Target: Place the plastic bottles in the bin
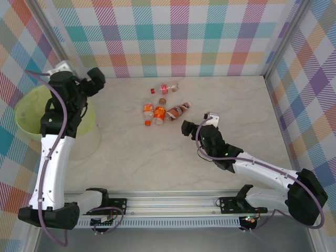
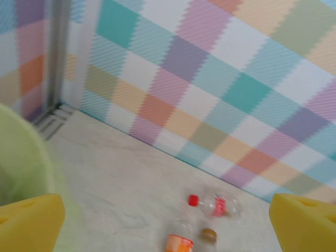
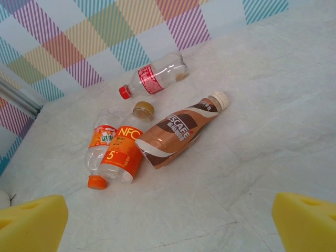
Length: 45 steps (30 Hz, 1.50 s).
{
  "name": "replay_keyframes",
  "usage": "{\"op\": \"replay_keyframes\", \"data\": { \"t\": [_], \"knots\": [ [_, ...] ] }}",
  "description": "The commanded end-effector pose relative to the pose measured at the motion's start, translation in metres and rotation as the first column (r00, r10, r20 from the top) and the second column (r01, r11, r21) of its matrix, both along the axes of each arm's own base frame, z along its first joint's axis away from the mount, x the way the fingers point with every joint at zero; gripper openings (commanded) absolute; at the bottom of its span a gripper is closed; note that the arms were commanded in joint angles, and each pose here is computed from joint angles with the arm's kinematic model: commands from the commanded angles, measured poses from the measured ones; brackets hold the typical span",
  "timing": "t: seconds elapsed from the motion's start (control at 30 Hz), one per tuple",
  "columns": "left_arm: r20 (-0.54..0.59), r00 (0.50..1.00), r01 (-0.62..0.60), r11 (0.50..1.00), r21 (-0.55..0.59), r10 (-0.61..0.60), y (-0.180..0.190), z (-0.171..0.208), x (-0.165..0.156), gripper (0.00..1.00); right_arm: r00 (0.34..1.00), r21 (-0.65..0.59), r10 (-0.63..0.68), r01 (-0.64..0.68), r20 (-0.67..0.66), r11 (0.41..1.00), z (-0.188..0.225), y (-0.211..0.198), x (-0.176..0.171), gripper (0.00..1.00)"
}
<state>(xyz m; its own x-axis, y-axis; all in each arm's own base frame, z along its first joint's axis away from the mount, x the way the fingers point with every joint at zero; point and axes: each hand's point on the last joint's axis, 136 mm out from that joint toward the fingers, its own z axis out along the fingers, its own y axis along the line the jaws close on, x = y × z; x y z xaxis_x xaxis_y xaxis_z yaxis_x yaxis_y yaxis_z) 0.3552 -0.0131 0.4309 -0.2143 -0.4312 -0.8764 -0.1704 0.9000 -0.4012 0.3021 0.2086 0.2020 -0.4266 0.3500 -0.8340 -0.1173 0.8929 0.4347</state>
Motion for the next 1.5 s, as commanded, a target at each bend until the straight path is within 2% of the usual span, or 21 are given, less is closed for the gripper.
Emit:
{"op": "replay_keyframes", "data": {
  "t": [0.0, 0.1, 0.23, 0.4, 0.57, 0.63, 0.77, 0.83, 0.93, 1.2, 1.47],
  "knots": [
    [0.011, 0.994, 0.106, 0.991, 0.077, -0.107, -0.041, -0.005, 0.018, 1.00, 0.999, 0.018, 0.038, -0.039, 0.033, 0.999, 0.017, 0.009, 0.002, 1.00],
    [-0.056, 0.976, 0.216, 0.971, 0.100, -0.211, -0.085, -0.032, 0.036, 1.00, 0.998, 0.007, 0.055, -0.055, 0.020, 0.998, 0.017, 0.010, 0.000, 1.00],
    [-0.172, 0.924, 0.358, 0.931, 0.075, -0.342, -0.134, -0.090, 0.065, 1.00, 0.999, -0.009, 0.053, -0.053, 0.002, 0.999, 0.016, 0.005, -0.004, 1.00],
    [-0.310, 0.853, 0.447, 0.894, 0.016, -0.421, -0.167, -0.167, 0.094, 1.00, 0.999, 0.006, 0.038, -0.038, 0.007, 0.999, 0.020, -0.002, -0.008, 1.00],
    [-0.416, 0.781, 0.519, 0.855, 0.014, -0.467, -0.184, -0.230, 0.109, 1.00, 1.000, 0.008, 0.015, -0.015, 0.016, 1.000, 0.026, -0.014, -0.015, 1.00],
    [-0.450, 0.775, 0.504, 0.863, 0.016, -0.444, -0.181, -0.248, 0.112, 1.00, 1.000, 0.010, 0.004, -0.004, 0.015, 1.000, 0.026, -0.019, -0.017, 1.00],
    [-0.539, 0.790, 0.357, 0.934, 0.014, -0.293, -0.153, -0.280, 0.120, 1.00, 1.000, 0.035, -0.026, 0.026, 0.011, 0.999, 0.023, -0.030, -0.023, 1.00],
    [-0.562, 0.783, 0.310, 0.950, -0.023, -0.269, -0.144, -0.293, 0.126, 1.00, 0.999, 0.050, -0.039, 0.038, 0.012, 0.998, 0.023, -0.033, -0.025, 1.00],
    [-0.575, 0.762, 0.309, 0.948, -0.080, -0.297, -0.145, -0.309, 0.132, 0.94, 0.999, 0.069, -0.047, 0.046, 0.014, 0.997, 0.024, -0.036, -0.027, 1.00],
    [-0.648, 0.696, 0.331, 0.939, -0.092, -0.309, -0.154, -0.353, 0.148, 0.85, 0.998, 0.077, -0.057, 0.056, 0.014, 0.995, 0.027, -0.041, -0.029, 1.00],
    [-0.677, 0.683, 0.304, 0.950, -0.076, -0.273, -0.150, -0.378, 0.157, 0.75, 0.998, 0.083, -0.062, 0.061, 0.000, 0.995, 0.026, -0.045, -0.033, 0.99]
  ]
}}
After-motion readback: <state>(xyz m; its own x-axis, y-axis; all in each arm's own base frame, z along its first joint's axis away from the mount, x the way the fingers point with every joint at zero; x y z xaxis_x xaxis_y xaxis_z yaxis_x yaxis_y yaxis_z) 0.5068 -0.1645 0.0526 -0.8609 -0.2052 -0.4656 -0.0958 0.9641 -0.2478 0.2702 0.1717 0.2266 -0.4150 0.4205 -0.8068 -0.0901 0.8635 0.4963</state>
